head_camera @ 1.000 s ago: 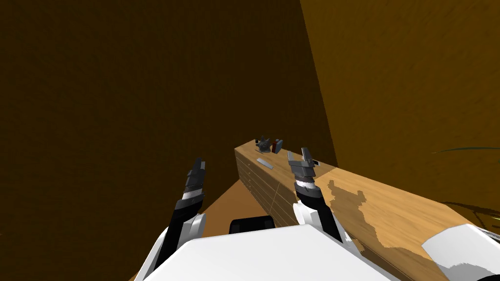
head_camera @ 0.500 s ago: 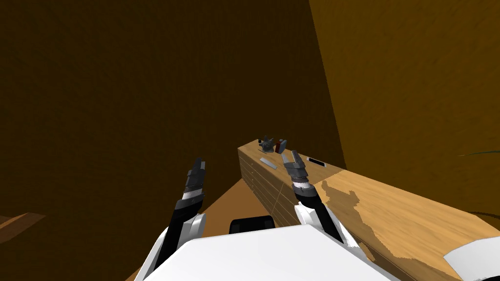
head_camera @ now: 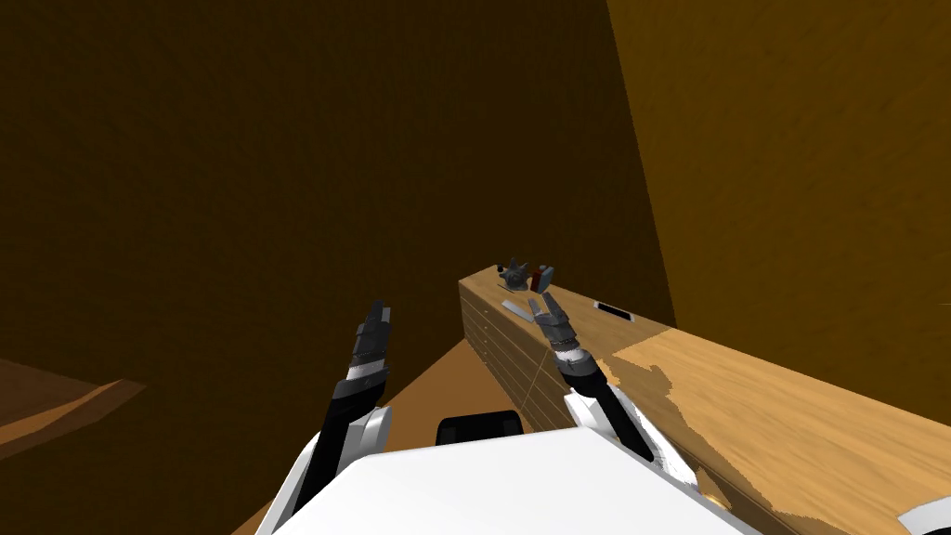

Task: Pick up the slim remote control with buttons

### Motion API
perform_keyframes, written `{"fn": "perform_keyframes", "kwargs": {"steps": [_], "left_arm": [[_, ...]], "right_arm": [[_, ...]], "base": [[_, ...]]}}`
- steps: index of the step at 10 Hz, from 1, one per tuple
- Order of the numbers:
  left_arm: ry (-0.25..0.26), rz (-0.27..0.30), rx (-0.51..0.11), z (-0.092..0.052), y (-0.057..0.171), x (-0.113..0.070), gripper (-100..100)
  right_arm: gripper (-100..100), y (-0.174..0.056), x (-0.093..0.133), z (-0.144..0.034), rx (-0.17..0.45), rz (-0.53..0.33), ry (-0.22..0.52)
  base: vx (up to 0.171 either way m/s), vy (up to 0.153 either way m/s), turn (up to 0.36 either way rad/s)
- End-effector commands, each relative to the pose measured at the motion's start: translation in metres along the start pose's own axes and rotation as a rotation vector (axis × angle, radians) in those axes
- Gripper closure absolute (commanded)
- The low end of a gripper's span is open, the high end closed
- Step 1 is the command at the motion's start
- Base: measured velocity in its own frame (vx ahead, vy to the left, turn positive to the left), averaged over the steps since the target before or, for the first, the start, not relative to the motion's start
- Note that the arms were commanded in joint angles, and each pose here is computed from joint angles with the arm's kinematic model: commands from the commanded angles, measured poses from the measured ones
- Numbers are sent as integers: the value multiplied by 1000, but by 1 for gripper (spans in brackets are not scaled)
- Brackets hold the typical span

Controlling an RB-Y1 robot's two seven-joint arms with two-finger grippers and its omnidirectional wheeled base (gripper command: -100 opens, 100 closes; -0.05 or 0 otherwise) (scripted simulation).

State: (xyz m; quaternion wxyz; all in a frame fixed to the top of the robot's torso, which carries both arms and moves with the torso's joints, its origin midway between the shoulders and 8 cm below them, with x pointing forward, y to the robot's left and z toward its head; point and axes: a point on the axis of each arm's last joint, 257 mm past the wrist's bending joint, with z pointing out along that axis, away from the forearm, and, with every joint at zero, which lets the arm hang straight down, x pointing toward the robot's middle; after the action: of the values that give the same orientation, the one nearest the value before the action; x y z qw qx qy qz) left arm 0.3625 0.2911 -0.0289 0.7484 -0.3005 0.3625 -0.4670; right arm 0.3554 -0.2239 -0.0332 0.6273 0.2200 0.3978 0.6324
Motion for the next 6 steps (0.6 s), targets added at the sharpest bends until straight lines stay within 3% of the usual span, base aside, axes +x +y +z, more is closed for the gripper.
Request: {"fn": "perform_keyframes", "kwargs": {"steps": [1, 6], "left_arm": [[0, 0, 0, 0, 0, 0, 0], [0, 0, 0, 0, 0, 0, 0]], "right_arm": [[-100, -16, 9, -7, 34, -15, 56], [-100, -48, 26, -27, 111, -79, 225]], "base": [[-4, 69, 129], [-8, 66, 93]]}}
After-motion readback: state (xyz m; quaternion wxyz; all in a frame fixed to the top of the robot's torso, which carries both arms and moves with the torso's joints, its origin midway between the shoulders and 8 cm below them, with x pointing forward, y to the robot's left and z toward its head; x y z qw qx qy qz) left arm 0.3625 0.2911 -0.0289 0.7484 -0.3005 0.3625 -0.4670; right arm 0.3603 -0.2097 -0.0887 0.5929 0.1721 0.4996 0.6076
